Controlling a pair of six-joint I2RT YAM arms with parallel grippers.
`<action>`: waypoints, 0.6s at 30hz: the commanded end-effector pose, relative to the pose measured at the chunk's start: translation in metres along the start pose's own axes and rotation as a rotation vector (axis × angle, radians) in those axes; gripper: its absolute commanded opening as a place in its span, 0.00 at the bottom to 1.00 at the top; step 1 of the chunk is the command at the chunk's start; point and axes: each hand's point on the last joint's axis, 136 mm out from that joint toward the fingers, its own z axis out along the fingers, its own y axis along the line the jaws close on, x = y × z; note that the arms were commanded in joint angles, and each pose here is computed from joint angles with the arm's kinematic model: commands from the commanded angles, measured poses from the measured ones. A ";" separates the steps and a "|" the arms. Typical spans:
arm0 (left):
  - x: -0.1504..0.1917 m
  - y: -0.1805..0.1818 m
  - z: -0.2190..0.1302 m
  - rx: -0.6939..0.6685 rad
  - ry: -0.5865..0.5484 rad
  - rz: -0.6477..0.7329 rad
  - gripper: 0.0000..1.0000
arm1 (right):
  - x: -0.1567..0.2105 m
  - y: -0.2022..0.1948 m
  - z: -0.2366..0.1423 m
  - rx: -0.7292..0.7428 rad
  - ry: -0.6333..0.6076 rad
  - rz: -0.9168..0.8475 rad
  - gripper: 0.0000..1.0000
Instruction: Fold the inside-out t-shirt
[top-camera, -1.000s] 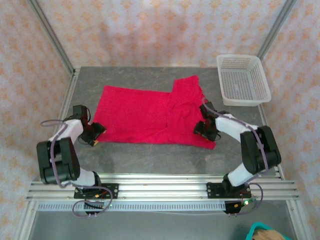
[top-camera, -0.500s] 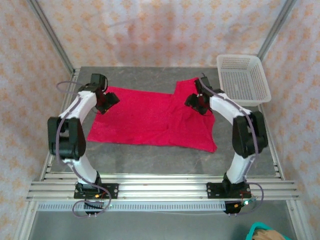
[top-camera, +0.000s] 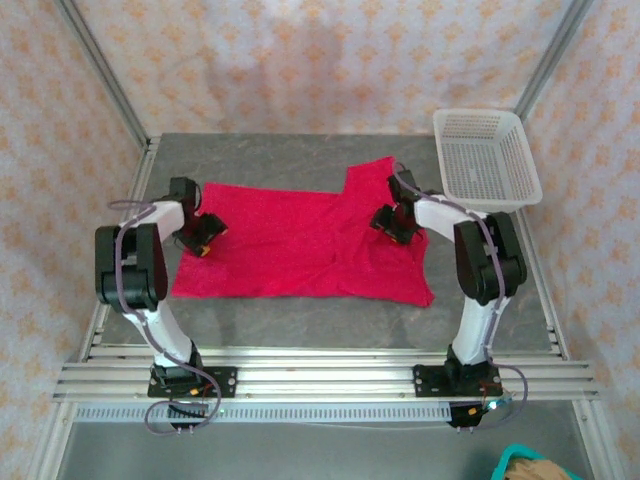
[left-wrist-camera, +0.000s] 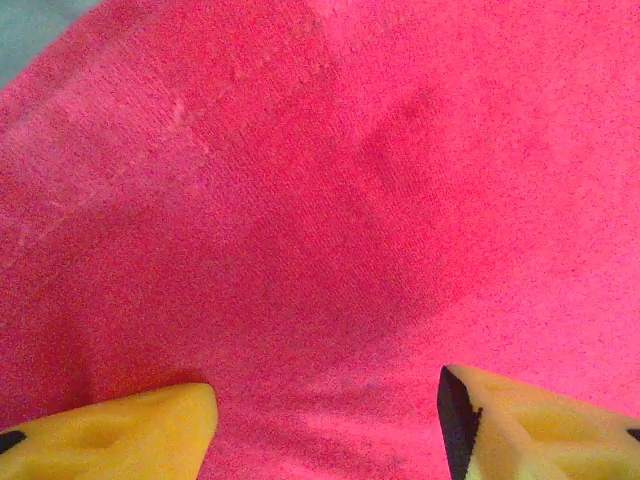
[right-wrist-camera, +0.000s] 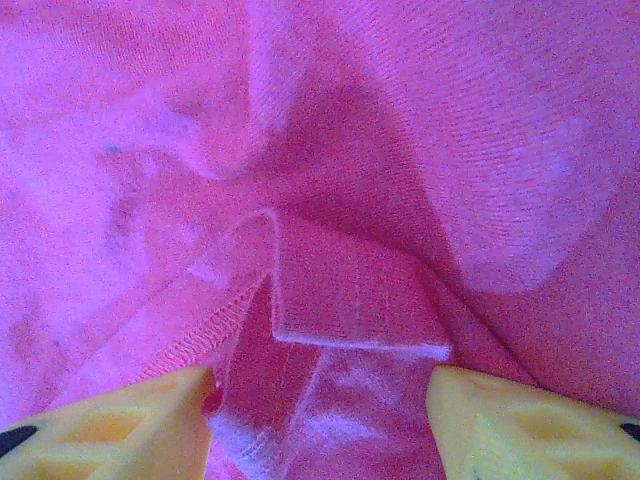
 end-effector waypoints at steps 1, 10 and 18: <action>0.036 0.042 0.008 -0.096 0.076 -0.039 0.64 | 0.051 -0.038 0.006 0.113 0.129 -0.016 0.61; -0.037 -0.025 -0.056 -0.018 -0.103 0.042 0.67 | -0.036 0.032 -0.046 0.047 -0.077 -0.091 0.62; -0.110 -0.055 -0.047 -0.143 -0.174 0.083 0.61 | -0.142 0.039 -0.048 0.148 -0.310 0.021 0.60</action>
